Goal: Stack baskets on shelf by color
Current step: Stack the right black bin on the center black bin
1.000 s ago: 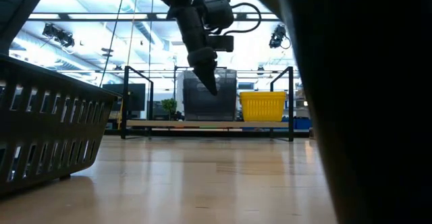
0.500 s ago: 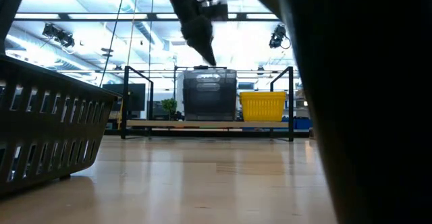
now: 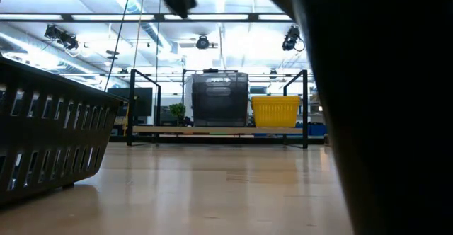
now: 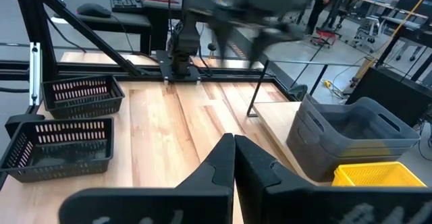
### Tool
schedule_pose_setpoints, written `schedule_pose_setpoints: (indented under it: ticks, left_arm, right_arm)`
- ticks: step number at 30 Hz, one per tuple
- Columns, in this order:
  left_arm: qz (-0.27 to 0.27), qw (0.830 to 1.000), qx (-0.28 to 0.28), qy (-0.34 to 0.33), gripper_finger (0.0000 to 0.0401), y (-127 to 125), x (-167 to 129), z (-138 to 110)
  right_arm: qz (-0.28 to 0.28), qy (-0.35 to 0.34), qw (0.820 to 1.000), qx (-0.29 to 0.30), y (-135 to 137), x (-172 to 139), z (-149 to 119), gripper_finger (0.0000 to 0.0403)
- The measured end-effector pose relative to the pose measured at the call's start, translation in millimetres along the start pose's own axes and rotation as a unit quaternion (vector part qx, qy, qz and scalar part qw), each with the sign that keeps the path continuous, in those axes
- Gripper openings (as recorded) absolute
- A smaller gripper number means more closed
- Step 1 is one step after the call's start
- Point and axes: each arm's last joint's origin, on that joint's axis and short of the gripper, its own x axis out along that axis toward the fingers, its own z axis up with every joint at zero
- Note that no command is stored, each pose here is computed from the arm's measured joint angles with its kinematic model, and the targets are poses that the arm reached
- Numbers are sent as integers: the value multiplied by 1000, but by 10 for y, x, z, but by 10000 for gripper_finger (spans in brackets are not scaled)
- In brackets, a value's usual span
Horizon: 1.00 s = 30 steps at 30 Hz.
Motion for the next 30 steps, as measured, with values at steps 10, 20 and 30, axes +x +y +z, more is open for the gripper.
schedule_pose_setpoints:
  ticks: [10, 20, 30]
  left_arm:
    - [-41, 994, 39, 91, 166, -1138, 275, -108]
    - [34, 996, 81, -25, 164, -1651, 891, 138]
    - [-38, 995, 35, -84, 230, -1766, 1604, 343]
  right_arm:
    - [1, 0, 1000, -1, 1, 4, 3, 9]
    - [-1, -1, 1000, -3, -20, 73, 36, 8]
    - [10, 6, 1000, -10, -25, 152, -11, 9]
